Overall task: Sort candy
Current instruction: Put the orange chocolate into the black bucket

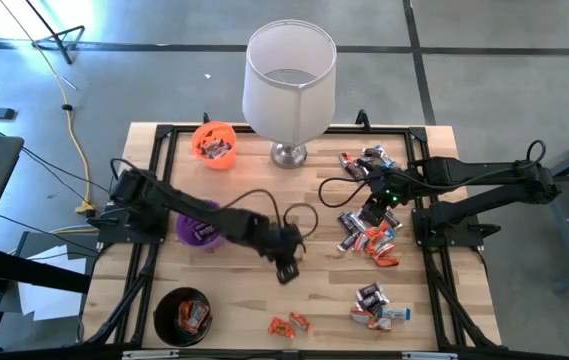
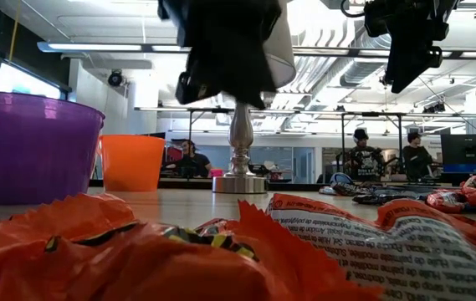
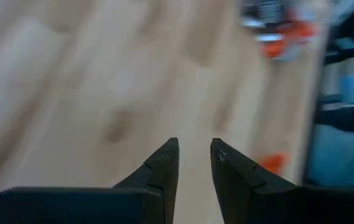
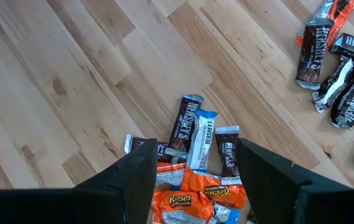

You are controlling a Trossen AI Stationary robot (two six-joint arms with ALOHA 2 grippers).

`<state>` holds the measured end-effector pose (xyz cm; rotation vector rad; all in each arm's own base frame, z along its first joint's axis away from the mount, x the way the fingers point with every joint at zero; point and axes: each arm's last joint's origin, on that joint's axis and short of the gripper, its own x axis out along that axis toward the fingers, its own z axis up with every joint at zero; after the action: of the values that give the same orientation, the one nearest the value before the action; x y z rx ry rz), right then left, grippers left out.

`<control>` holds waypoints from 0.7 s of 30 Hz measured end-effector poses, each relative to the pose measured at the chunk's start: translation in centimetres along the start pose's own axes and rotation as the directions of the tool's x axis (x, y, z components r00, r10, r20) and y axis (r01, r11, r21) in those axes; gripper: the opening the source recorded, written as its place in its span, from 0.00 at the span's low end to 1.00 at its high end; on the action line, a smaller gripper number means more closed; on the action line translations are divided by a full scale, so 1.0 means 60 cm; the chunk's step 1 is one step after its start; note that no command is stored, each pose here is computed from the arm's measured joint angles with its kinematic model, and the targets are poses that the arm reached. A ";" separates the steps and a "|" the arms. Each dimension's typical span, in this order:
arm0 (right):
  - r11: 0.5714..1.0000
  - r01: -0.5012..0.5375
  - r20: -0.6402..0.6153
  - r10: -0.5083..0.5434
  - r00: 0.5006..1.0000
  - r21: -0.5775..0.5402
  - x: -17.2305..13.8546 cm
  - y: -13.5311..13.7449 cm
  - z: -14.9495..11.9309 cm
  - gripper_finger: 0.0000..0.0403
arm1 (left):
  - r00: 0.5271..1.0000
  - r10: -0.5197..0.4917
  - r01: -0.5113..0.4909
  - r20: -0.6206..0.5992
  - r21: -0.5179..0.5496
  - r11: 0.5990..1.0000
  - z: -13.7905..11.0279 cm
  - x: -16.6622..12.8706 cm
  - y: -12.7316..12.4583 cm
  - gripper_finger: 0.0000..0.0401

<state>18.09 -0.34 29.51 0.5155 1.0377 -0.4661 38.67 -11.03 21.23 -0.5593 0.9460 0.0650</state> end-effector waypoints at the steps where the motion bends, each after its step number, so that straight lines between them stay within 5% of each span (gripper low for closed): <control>1: 1.000 0.000 0.000 0.000 1.000 0.000 0.000 0.000 0.000 0.52 | 0.999 -0.029 0.029 0.015 0.003 1.000 -0.005 0.002 -0.012 0.19; 7: 1.000 0.000 0.000 0.000 1.000 0.000 0.000 0.000 0.000 0.52 | 0.989 -0.142 0.138 0.051 0.083 0.987 -0.041 -0.001 -0.073 0.19; 13: 1.000 0.000 0.000 0.000 1.000 0.000 0.000 0.000 0.000 0.52 | 0.969 -0.188 0.140 0.161 0.271 0.952 -0.081 0.026 -0.122 0.19; 21: 1.000 0.000 0.000 0.000 1.000 0.000 0.000 0.000 0.000 0.52 | 0.988 -0.145 0.118 0.047 0.364 0.924 -0.116 0.068 -0.147 0.20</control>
<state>18.09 -0.34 29.51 0.5154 1.0378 -0.4658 38.43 -22.72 18.63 -0.2757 0.8210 -0.2056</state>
